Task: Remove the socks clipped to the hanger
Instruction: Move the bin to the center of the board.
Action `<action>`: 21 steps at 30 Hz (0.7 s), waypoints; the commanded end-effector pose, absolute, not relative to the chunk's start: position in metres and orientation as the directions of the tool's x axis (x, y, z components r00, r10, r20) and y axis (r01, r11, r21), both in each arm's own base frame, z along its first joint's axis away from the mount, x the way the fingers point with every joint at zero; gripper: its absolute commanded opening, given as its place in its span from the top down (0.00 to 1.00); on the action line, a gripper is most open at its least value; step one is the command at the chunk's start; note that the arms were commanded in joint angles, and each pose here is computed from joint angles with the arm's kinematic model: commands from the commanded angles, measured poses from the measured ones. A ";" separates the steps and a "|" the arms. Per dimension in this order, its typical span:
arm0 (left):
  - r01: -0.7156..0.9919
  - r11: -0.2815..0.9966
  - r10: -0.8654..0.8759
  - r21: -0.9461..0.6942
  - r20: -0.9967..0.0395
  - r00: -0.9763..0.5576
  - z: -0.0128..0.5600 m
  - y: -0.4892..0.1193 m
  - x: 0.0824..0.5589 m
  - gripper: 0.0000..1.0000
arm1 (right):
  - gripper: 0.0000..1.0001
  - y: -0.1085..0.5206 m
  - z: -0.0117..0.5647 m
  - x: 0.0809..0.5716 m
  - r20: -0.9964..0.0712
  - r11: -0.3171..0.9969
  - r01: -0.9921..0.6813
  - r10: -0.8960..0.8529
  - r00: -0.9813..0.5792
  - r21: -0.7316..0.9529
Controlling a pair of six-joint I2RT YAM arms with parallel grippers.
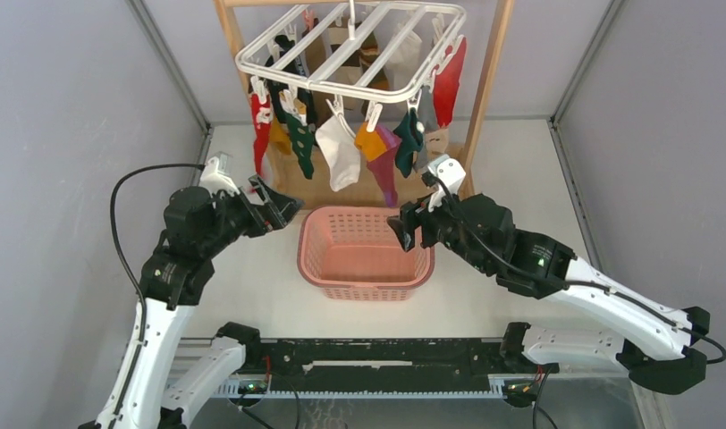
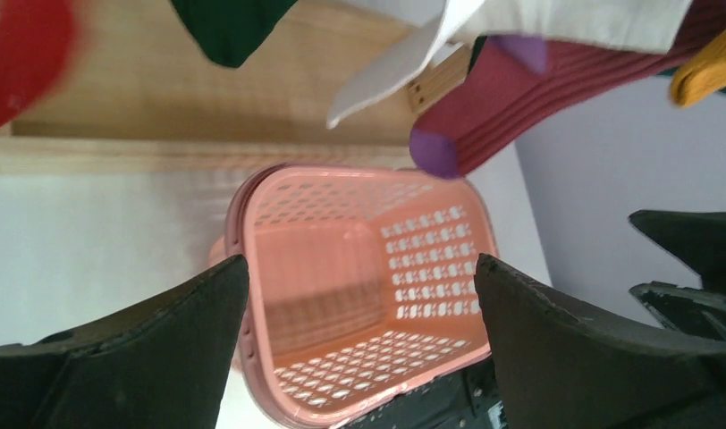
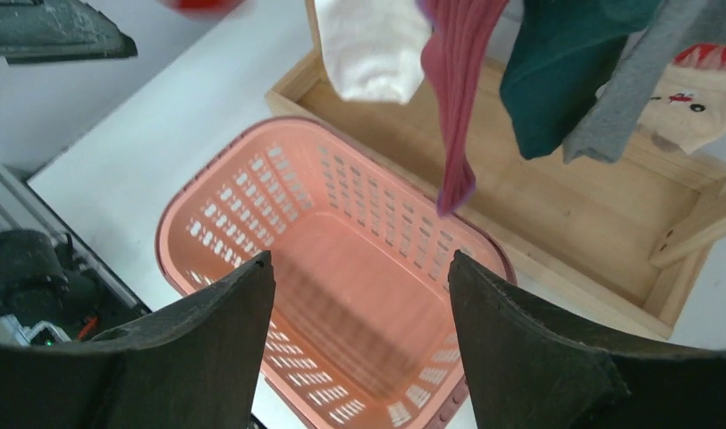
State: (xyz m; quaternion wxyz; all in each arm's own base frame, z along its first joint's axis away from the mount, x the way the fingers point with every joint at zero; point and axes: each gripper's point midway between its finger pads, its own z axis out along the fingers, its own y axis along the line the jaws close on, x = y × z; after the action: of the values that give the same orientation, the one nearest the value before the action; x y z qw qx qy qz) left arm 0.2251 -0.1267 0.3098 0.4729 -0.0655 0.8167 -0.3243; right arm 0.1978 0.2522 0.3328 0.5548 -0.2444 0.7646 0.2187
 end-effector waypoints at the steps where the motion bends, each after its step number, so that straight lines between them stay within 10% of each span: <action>1: 0.311 0.679 -0.504 -0.665 -0.730 -0.462 0.360 -0.146 0.235 0.00 | 0.24 0.249 0.377 0.208 -0.975 0.795 -0.577 0.076 -0.208 0.185; 21: 0.356 0.734 -0.393 -0.578 -0.789 -0.472 0.341 -0.217 0.276 0.00 | 0.39 0.260 0.432 0.246 -0.952 0.626 -0.718 0.224 -0.209 0.305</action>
State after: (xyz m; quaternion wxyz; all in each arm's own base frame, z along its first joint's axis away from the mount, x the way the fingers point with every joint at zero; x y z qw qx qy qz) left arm 0.2651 -0.2230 0.2982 0.4475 -0.0105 0.8140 -0.3701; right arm 0.2544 0.2479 0.4031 0.5934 -0.1621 0.7111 0.3405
